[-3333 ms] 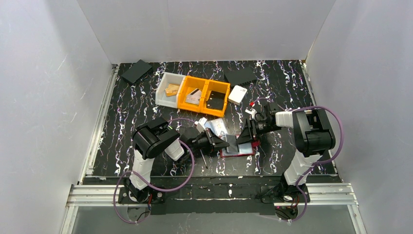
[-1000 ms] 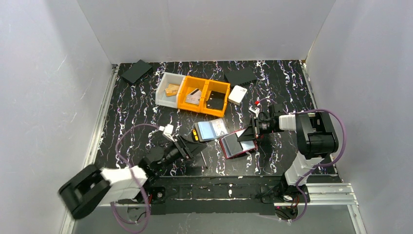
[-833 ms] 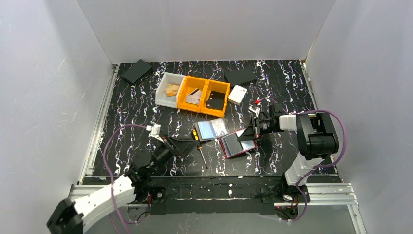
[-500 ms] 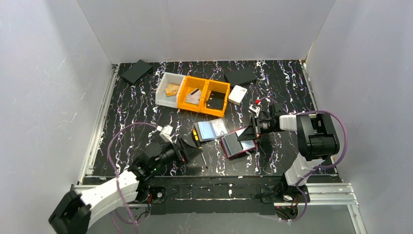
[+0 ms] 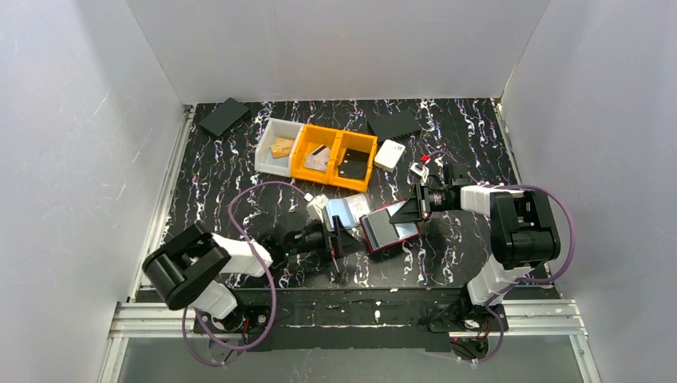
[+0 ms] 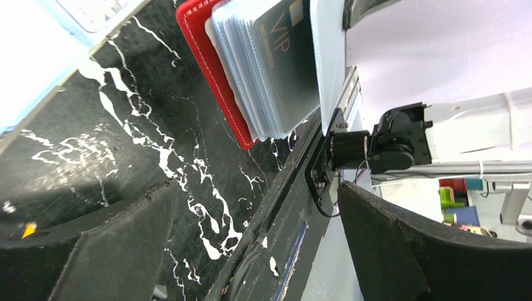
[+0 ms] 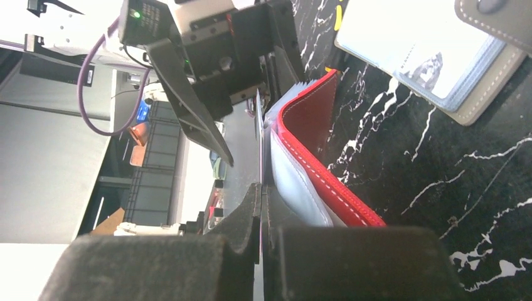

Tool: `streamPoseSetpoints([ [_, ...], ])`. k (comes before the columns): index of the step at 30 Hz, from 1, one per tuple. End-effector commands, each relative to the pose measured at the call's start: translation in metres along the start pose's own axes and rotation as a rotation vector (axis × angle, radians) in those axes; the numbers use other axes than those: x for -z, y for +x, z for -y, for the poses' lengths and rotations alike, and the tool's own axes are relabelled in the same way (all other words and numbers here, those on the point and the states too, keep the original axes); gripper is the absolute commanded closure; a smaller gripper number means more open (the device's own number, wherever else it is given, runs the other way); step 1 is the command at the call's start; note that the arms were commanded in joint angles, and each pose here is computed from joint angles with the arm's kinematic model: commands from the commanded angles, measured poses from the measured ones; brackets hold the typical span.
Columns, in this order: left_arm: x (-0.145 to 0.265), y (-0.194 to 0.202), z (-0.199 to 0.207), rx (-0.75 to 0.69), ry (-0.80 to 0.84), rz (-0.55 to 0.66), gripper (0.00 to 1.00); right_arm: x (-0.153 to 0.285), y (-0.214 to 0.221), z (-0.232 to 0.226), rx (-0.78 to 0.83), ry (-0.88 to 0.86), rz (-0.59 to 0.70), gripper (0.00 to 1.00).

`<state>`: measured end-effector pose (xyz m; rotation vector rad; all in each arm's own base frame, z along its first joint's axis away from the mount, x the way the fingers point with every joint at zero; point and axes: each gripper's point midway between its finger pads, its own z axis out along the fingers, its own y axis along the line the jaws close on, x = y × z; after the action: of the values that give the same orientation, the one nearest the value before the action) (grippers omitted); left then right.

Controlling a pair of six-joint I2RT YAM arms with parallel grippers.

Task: Take the credit cards out of the card holder
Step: Pick up the card holder from the center of the board.

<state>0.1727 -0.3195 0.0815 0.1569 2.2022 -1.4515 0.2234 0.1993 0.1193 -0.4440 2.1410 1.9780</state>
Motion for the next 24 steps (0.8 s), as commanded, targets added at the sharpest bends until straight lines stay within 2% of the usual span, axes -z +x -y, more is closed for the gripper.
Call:
streamPoseSetpoints([
  [1, -0.012, -0.008, 0.026, -0.07, 0.13, 0.028, 0.02, 0.004, -0.015, -0.031, 0.071, -0.074, 0.003, 0.99],
  [7, -0.024, -0.009, 0.03, -0.051, 0.171, 0.009, 0.08, 0.005, -0.02, -0.04, 0.09, -0.075, 0.005, 0.99],
  [14, -0.031, -0.018, 0.028, -0.037, 0.186, 0.066, 0.11, 0.006, -0.025, -0.05, 0.073, -0.077, 0.0, 0.99],
  [19, -0.039, -0.026, 0.037, -0.02, 0.24, 0.087, 0.22, 0.005, -0.025, -0.06, 0.095, -0.079, -0.004, 0.99],
  [24, -0.043, -0.031, 0.049, -0.03, 0.289, 0.085, 0.23, 0.005, -0.025, -0.067, 0.112, -0.079, -0.004, 0.99],
])
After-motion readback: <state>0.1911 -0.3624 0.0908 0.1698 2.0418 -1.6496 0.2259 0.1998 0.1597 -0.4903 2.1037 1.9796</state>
